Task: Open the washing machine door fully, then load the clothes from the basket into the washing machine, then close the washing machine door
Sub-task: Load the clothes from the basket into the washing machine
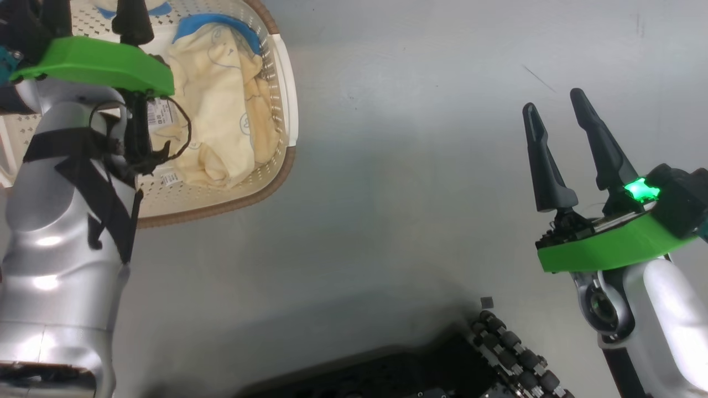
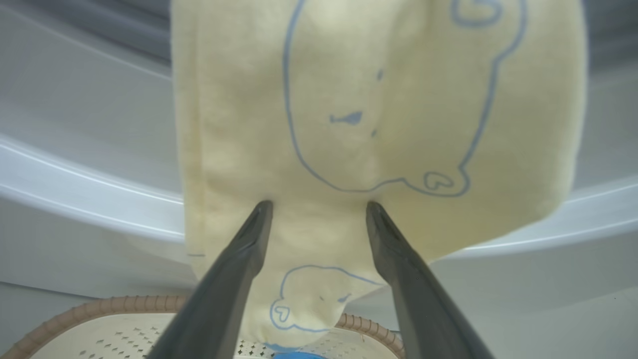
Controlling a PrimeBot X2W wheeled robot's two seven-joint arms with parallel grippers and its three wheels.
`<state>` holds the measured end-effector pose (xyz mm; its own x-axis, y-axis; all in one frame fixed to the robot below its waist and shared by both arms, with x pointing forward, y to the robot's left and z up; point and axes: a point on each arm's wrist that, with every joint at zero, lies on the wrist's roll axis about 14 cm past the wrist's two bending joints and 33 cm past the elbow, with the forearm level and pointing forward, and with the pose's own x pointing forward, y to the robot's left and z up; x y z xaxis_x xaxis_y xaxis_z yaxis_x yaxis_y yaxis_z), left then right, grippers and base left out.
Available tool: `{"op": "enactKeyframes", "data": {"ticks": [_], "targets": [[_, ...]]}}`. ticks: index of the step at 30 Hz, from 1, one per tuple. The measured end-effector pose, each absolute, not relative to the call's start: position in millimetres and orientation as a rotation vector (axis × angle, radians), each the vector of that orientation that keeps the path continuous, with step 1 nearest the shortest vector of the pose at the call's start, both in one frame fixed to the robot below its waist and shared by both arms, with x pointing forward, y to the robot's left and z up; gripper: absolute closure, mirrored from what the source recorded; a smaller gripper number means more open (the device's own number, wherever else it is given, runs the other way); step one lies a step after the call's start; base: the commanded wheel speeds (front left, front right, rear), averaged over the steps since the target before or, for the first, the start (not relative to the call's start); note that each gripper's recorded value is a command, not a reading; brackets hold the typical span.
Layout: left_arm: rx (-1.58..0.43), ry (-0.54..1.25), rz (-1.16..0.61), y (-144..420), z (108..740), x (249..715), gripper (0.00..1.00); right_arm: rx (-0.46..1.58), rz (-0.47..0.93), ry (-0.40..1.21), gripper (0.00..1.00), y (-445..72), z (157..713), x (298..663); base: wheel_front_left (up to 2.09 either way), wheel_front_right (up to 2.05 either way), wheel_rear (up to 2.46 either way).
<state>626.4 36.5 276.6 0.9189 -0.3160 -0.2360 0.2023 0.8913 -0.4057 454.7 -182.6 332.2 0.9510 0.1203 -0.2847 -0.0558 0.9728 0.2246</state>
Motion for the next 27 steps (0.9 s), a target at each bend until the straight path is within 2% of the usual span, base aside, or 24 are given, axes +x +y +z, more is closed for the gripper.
{"op": "enactKeyframes", "data": {"ticks": [6, 7, 8, 9, 27], "targets": [[-0.422, 0.284, -0.284, 28, 281, 640, 0.00, 0.213, 0.084, 0.311, 0.00, -184, 329, 453, 0.00, 0.00, 0.00], [-0.424, 0.288, -0.283, 28, 279, 639, 0.33, 0.213, 0.083, 0.311, 0.00, -184, 329, 453, 0.00, 0.00, 0.00], [-0.427, 0.290, -0.280, 29, 279, 640, 0.75, 0.212, 0.083, 0.311, 0.00, -185, 329, 454, 0.00, 0.00, 0.00], [-0.429, 0.291, -0.281, 28, 279, 640, 1.00, 0.212, 0.083, 0.310, 0.00, -185, 329, 454, 0.00, 0.00, 0.00], [-0.334, 0.170, -0.284, 48, 331, 633, 1.00, 0.229, 0.108, 0.251, 0.00, -176, 351, 462, 0.00, 0.00, 0.00]]}}
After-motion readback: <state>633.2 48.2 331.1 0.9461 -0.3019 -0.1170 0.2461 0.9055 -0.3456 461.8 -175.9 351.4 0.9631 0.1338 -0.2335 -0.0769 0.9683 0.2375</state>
